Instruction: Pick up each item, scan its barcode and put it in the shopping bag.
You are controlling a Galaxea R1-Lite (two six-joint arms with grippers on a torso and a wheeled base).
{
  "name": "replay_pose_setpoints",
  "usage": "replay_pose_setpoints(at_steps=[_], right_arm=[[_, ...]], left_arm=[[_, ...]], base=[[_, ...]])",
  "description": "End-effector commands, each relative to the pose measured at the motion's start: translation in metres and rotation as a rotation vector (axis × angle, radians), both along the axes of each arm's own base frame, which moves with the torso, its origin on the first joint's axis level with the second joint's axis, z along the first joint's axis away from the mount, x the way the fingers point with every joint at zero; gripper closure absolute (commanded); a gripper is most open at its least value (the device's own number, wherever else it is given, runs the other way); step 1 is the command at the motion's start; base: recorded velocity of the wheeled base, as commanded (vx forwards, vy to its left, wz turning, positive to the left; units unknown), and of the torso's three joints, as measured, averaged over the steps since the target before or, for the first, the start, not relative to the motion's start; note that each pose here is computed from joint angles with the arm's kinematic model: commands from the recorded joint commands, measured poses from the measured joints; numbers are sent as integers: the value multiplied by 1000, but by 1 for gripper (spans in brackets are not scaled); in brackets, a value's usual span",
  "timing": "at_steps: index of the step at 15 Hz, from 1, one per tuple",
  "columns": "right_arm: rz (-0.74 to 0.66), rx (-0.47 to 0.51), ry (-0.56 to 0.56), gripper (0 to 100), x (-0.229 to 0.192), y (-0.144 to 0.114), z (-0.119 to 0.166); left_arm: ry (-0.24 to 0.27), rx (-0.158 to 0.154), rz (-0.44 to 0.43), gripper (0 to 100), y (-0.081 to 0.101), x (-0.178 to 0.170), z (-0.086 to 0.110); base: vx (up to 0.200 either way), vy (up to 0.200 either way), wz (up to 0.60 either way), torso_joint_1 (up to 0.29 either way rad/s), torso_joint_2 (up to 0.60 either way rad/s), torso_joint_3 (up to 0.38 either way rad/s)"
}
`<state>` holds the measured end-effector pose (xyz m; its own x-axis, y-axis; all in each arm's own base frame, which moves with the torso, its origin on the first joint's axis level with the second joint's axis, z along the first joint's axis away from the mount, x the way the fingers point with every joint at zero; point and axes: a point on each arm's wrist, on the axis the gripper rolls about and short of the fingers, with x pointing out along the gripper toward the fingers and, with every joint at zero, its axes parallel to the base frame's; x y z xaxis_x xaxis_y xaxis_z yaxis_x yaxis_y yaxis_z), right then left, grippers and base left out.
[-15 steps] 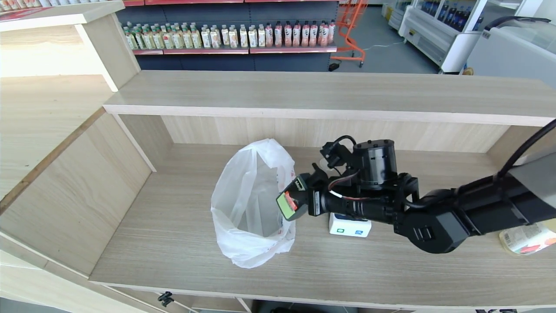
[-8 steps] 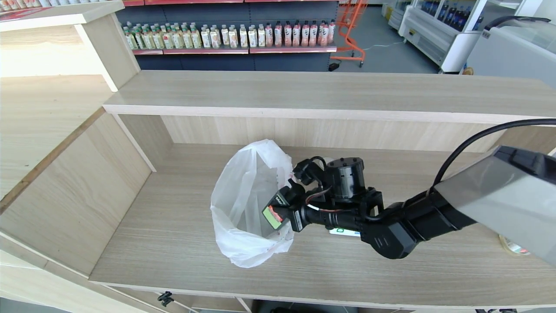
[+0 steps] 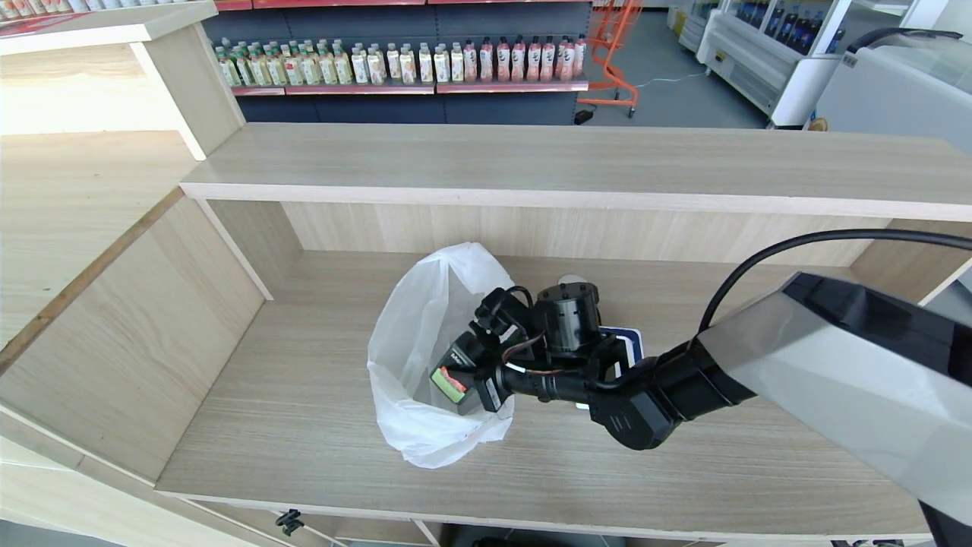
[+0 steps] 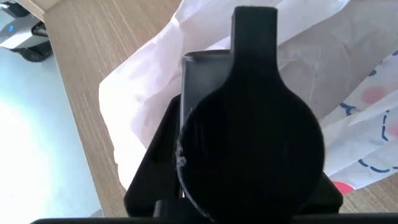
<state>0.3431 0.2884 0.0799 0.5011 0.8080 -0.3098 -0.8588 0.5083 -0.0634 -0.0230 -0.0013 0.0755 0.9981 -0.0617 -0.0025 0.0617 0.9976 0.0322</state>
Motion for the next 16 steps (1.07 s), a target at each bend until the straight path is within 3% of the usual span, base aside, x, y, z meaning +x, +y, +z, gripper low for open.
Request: replay_pose_setpoints(at_steps=[1,2,4,7,11,13,14,16], right_arm=[[6,-22,-3,100,2,2,-9],[10,-26,-12,0,2,2,-8],[10,-4,-17,0,2,2,0],[-42,102,56,0,1,-6,26],[-155,188,185,0,0,-47,52],[-172,239,204,0,-13,-59,82],[-191,277,268,0,-39,-77,117],[-230,301,326,0,-82,-115,153]], left_arm=[[2,0,0,0,0,0,0],[2,0,0,0,0,0,0],[1,0,0,0,0,0,0],[2,0,0,0,0,0,0],[4,0,0,0,0,0,0],[2,0,0,0,0,0,0],[1,0,0,0,0,0,0],[2,0,0,0,0,0,0]], base=[[0,0,0,0,0,0],[0,0,0,0,0,0],[0,0,0,0,0,0],[0,0,0,0,0,0],[0,0,0,0,0,0],[0,0,0,0,0,0],[0,0,0,0,0,0],[0,0,0,0,0,0]])
